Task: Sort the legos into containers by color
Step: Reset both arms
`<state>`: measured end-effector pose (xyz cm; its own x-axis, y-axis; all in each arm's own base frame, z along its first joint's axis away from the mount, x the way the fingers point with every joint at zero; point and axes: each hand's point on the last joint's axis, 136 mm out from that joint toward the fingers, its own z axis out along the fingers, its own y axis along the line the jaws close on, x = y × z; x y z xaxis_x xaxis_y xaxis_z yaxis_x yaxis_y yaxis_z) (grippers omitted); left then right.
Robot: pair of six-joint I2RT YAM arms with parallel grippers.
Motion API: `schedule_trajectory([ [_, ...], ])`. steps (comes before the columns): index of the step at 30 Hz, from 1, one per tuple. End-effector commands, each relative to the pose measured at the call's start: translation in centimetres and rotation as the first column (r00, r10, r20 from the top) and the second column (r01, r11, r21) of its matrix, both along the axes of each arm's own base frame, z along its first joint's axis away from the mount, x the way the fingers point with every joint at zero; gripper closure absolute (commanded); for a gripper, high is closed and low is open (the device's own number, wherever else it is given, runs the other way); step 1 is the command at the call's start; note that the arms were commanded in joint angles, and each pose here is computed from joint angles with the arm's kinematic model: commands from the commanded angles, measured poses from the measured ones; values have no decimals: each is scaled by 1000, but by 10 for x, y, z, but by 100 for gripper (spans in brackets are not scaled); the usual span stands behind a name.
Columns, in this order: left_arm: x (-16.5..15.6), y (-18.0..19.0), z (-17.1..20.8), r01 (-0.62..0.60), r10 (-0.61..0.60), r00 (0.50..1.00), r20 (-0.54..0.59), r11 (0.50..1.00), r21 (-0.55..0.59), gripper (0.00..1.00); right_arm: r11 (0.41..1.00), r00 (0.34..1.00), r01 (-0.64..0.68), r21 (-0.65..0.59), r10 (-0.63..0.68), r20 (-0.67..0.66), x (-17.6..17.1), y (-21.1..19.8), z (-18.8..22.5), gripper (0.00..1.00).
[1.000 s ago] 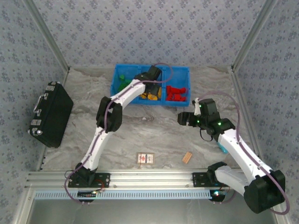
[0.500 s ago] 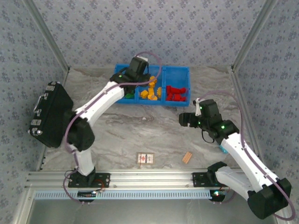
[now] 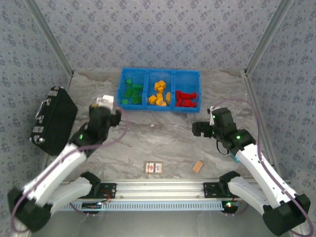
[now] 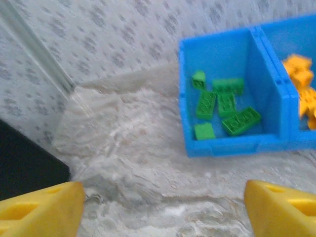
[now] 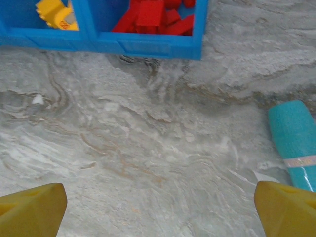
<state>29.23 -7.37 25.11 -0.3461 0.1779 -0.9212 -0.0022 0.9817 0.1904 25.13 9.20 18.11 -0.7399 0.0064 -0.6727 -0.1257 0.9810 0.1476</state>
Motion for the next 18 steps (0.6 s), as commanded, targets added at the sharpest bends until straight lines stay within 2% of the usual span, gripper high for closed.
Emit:
schedule_trajectory([
  [1, -18, 38, 0, -108, 116, 964, 239, 993, -48, 6, 990, 994, 106, -88, -109, -30, -9, -26, -15, 1],
  [3, -30, 62, -7, -161, 204, 914, 351, 976, -148, 0, 986, 991, 131, -99, -133, -13, -7, -30, -15, 1],
  [5, -32, 80, -24, -179, 258, 888, 380, 956, -232, 0, 987, 991, 137, -84, -137, 1, -4, -29, -14, 1],
  [9, -20, 118, -73, -288, 369, 890, 268, 910, -297, 0, 989, 991, 132, -69, -132, 7, 1, -24, -8, 1],
  [12, -11, 136, -90, -333, 420, 866, 273, 890, -311, 0, 987, 991, 137, -85, -137, 4, 1, -26, -8, 1],
  [16, 20, 144, -112, -351, 404, 894, 192, 900, -258, 0, 986, 990, 142, -82, -143, 1, 3, -25, -12, 1],
  [18, 42, 132, -119, -281, 336, 925, 176, 919, -277, 0, 986, 989, 148, -78, -149, -5, 4, -25, -17, 1],
])
